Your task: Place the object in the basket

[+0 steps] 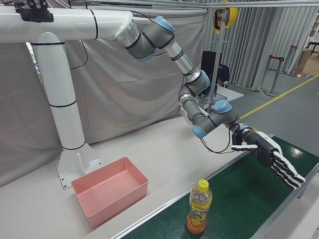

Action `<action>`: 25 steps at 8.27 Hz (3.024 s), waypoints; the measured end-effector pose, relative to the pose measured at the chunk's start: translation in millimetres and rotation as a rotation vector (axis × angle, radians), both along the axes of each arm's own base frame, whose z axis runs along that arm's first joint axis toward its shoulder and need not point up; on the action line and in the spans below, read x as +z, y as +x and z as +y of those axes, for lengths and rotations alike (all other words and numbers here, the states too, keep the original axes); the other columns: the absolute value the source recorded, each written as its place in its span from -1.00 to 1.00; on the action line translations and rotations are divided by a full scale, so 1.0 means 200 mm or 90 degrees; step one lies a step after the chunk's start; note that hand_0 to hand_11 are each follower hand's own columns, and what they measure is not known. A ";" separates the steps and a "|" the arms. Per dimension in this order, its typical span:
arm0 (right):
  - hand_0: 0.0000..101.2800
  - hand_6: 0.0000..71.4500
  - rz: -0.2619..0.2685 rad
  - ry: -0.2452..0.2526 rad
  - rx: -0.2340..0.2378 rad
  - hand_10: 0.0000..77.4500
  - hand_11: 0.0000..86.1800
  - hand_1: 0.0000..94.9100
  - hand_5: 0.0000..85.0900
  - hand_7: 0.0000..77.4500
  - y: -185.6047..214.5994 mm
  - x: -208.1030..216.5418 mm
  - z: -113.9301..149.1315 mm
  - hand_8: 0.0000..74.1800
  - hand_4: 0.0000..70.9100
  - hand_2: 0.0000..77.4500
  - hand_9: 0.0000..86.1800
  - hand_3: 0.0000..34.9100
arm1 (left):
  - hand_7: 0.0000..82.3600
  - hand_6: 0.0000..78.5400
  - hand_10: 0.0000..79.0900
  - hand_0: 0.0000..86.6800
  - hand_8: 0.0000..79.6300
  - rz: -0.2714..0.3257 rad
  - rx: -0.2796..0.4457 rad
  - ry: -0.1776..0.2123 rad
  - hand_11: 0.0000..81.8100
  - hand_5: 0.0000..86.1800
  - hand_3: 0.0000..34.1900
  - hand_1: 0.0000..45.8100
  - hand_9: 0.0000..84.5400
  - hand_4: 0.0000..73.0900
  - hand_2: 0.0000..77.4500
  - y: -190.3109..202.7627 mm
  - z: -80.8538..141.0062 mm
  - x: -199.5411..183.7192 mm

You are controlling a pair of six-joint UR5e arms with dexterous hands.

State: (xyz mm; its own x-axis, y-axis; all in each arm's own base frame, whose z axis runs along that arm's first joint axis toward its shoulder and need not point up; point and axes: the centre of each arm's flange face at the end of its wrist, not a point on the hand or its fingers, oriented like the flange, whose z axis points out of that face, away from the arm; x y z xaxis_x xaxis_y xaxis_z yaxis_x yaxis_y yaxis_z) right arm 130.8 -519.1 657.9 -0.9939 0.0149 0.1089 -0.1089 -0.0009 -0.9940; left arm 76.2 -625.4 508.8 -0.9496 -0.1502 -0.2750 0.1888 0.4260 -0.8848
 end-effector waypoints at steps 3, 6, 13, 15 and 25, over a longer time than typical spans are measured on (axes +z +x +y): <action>-0.99 -1.00 0.000 0.000 0.000 -1.00 -1.00 -1.00 -1.00 -0.99 0.00 0.00 0.00 -1.00 -1.00 -0.99 -1.00 -0.99 | -0.97 -1.00 -0.99 0.19 -0.92 -0.002 0.001 0.000 -0.95 -0.77 -0.78 -0.60 -0.96 -0.97 -1.00 0.02 -0.02 0.09; -1.00 -1.00 0.000 0.000 0.000 -1.00 -1.00 -1.00 -1.00 -0.99 0.00 0.00 0.00 -1.00 -1.00 -0.99 -1.00 -0.99 | -0.97 -1.00 -0.99 0.19 -0.92 -0.003 0.019 -0.001 -0.96 -0.76 -0.51 -0.62 -0.96 -0.97 -1.00 0.11 0.00 0.13; -0.99 -1.00 0.000 0.001 0.000 -1.00 -1.00 -1.00 -1.00 -0.99 0.00 0.00 0.00 -1.00 -1.00 -0.99 -1.00 -0.98 | -0.97 -1.00 -0.99 0.22 -0.89 0.000 0.034 0.008 -0.95 -0.73 -0.36 -0.57 -0.96 -0.97 -1.00 0.18 0.02 0.09; -1.00 -1.00 0.000 0.001 0.000 -1.00 -1.00 -1.00 -1.00 -0.99 0.00 0.00 0.00 -1.00 -1.00 -0.99 -1.00 -0.98 | -0.97 -1.00 -0.99 0.22 -0.89 0.001 0.051 0.008 -0.93 -0.71 -0.48 -0.57 -0.96 -0.97 -1.00 0.26 0.04 0.09; -1.00 -1.00 0.000 0.001 0.000 -1.00 -1.00 -1.00 -1.00 -0.99 0.00 0.00 0.00 -1.00 -1.00 -0.99 -1.00 -0.98 | 0.44 0.43 0.49 0.18 0.29 0.003 0.054 0.014 0.41 -0.05 -1.00 -1.00 0.26 0.70 0.20 0.26 0.06 -0.04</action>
State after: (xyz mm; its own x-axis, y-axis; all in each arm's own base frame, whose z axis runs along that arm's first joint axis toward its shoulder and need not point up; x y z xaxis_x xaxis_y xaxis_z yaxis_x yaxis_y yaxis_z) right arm 131.1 -519.3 657.1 -0.9940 0.0140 0.1089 -0.1089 0.0005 -0.9940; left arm 128.3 -612.7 501.8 -0.9353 -0.2238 -0.2741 0.1466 0.4599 -0.8758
